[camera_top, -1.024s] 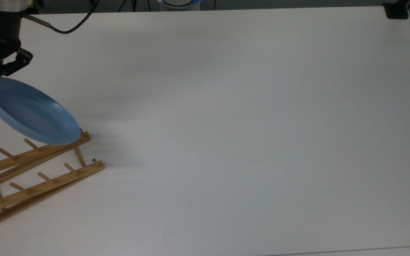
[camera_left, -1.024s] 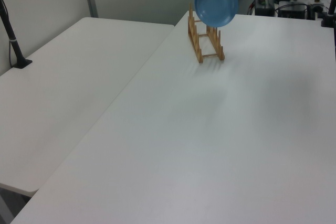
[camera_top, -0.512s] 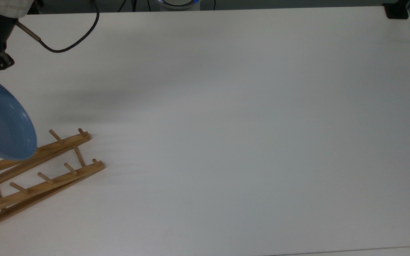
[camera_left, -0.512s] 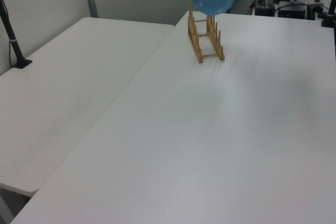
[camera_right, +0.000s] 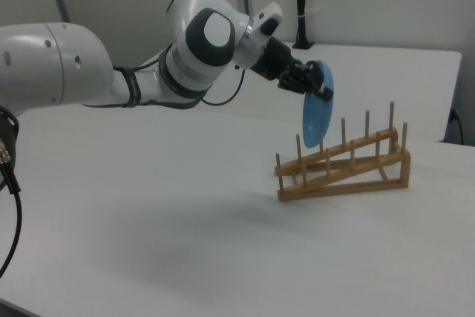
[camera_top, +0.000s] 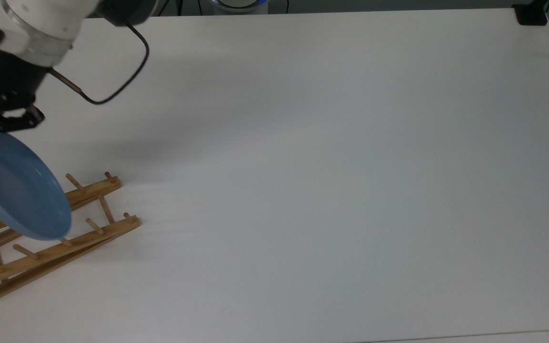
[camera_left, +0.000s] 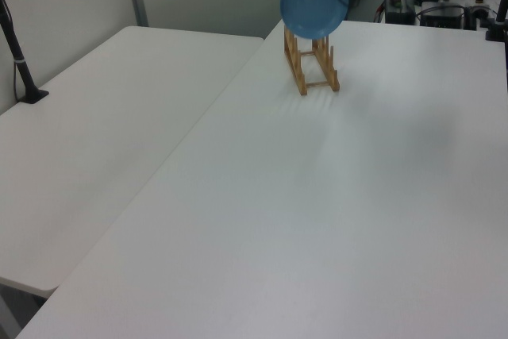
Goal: Place plate in plate rack
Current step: 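Lower the plate edge-first between the rack pegs, then open the gripper and raise it away from the plate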
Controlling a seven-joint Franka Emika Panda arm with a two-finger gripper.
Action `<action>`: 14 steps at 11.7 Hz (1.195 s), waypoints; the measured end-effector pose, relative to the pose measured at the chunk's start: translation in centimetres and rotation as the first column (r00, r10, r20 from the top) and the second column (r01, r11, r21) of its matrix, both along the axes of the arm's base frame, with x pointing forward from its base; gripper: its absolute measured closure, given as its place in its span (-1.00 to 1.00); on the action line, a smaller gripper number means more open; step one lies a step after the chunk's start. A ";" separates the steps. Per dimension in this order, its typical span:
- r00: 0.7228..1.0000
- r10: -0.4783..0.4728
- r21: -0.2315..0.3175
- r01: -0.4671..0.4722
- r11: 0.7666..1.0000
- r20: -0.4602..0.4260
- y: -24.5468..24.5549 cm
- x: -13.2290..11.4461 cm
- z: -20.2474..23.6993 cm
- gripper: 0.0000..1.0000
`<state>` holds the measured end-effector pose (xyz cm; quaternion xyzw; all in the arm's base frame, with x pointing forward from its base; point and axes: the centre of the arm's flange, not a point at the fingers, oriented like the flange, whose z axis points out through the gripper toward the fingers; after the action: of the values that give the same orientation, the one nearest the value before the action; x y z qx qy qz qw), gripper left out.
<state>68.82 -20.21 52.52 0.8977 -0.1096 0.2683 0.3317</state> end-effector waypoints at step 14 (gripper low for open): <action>0.997 0.034 -0.028 -0.036 0.999 -0.067 1.8 1.6 -4.7 -0.47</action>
<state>70.46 -18.38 47.84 0.9031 -0.0789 0.2456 0.3434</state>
